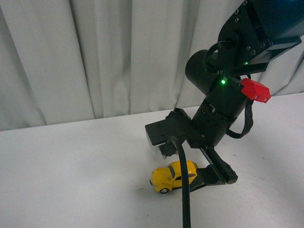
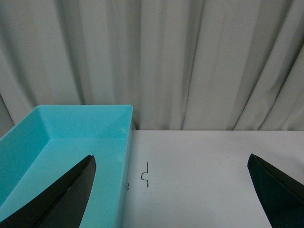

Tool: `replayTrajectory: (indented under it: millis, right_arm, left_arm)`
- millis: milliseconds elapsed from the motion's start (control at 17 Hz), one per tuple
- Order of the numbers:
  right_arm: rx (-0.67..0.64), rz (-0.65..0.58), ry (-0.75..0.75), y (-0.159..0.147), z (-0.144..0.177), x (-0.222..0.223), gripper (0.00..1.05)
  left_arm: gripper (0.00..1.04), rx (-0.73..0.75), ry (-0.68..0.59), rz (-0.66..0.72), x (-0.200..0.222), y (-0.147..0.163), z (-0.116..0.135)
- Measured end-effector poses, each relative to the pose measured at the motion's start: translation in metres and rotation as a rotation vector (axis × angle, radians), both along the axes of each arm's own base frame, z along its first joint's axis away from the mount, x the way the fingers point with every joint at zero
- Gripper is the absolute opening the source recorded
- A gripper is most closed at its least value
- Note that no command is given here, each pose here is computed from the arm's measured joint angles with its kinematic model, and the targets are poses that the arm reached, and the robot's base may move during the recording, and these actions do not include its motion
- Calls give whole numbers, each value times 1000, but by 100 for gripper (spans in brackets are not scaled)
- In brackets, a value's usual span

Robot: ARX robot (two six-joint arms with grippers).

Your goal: Wind up and store yellow beetle toy

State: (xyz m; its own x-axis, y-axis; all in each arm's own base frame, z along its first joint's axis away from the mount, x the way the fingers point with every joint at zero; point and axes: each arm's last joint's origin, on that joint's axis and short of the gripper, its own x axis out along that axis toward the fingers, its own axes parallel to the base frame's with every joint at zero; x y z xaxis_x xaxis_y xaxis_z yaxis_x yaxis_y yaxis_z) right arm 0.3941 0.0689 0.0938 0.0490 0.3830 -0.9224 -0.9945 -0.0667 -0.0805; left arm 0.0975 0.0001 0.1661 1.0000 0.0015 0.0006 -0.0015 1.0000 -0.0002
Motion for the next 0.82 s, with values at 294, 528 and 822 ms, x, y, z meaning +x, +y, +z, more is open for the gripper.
replayTrajectory:
  millis: [294,528,822]
  right_arm:
    - [-43,6,-9,0,-9,-3,98]
    - [-42,35,-17,5,-15,-3,87]
    - [-19,-2,2,6,-15,-3,43]
  left_arm:
    - [98,0,0,0,0,0,0]
    - [98,0,0,0,0,0,0]
    - [98,0,0,0,0,0,0]
